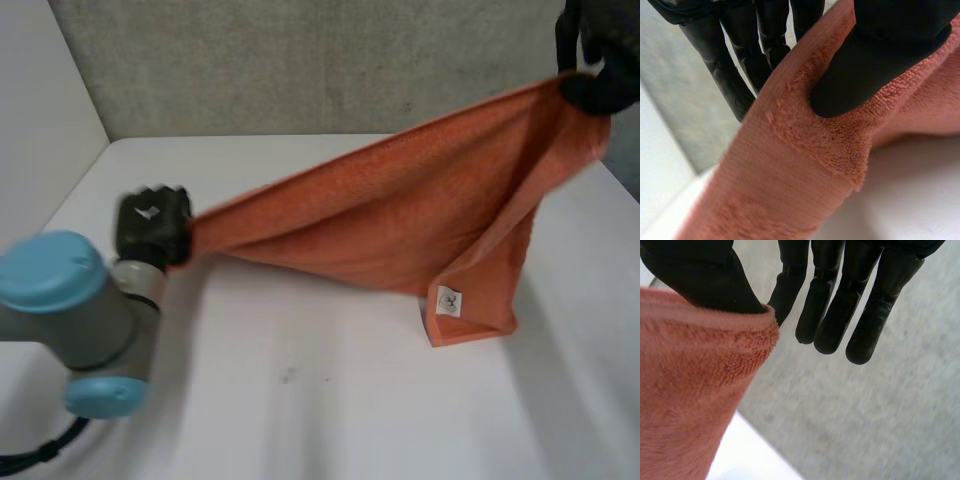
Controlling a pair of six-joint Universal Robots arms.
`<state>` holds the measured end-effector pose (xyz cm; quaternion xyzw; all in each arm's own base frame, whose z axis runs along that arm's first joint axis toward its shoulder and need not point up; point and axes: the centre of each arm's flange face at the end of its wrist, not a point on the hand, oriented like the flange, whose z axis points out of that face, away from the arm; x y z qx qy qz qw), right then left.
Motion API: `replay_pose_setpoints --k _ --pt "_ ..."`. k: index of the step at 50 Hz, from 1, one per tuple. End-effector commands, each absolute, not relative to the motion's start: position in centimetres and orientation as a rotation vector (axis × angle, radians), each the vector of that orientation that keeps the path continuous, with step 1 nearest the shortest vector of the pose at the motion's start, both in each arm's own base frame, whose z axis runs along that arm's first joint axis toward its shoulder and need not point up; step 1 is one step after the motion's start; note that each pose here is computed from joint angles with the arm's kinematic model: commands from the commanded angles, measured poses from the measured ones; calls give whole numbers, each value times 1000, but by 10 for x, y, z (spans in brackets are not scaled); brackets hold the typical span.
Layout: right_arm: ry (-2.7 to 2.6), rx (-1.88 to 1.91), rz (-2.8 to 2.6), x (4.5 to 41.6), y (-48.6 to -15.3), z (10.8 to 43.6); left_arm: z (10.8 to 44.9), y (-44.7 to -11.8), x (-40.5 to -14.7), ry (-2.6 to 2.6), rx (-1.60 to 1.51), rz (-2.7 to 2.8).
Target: Fold the laundry
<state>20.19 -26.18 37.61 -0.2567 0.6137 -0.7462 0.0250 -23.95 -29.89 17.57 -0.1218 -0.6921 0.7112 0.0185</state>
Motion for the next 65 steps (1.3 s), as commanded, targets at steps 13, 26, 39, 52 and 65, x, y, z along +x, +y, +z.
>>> replay_pose_setpoints --k 13,26,39,52,65 --pt "2473 -1244 -1641 187 -297 248 246 -257 -199 -2179 -720 2199" --pt "2455 -1321 -1529 211 -332 197 162 -309 -209 -2438 -989 1910" --pt "1682 -736 -2820 259 -410 384 348 -400 -240 -1376 -682 3011" --pt "1635 -762 -2583 255 -360 346 335 -373 -227 -1389 -557 2936" --pt "2042 -1084 -2033 259 -331 193 151 -345 -217 -2099 -773 2368"
